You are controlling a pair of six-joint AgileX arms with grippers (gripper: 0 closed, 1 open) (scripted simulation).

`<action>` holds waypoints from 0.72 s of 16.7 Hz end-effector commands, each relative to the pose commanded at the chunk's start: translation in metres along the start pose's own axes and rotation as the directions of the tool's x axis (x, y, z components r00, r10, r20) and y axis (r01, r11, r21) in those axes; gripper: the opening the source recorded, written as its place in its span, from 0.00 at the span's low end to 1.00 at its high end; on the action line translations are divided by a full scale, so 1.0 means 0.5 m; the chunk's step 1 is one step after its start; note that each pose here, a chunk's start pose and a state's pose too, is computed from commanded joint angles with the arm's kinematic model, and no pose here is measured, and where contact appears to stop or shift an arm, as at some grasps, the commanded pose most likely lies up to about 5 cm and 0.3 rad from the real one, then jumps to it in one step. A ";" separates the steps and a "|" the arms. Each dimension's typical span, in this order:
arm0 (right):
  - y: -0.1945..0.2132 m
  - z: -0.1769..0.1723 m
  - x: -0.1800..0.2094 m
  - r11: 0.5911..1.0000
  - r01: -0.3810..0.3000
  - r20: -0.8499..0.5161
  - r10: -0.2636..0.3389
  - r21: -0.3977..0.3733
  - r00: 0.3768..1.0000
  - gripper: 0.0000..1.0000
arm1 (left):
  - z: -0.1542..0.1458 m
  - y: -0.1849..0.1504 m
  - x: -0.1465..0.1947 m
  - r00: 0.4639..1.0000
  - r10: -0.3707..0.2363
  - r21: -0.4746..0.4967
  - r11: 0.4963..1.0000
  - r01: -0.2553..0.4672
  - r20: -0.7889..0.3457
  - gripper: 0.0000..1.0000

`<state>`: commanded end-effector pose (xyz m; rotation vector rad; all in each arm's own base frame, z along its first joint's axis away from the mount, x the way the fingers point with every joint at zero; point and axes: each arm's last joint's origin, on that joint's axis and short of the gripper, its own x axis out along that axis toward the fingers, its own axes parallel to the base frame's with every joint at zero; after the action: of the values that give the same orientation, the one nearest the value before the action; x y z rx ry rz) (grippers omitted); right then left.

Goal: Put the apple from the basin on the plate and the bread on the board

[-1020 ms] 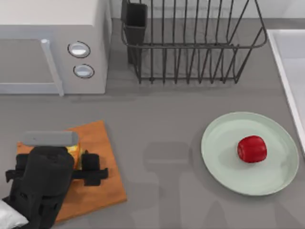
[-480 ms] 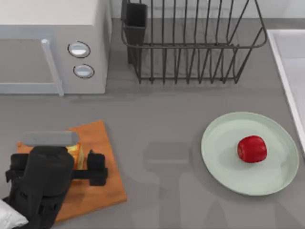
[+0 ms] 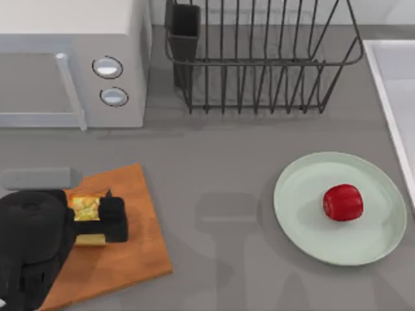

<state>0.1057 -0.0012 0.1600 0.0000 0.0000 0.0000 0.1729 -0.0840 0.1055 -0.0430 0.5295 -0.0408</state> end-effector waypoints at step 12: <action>0.000 0.000 0.000 1.000 0.000 0.000 0.000 0.000 1.000 1.00 | 0.038 0.128 -0.140 0.934 -0.014 -0.006 1.000 0.017 0.357 1.00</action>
<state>0.1057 -0.0012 0.1600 0.0000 0.0000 0.0000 0.1239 -0.0161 0.1537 -0.0617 0.1650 -0.0447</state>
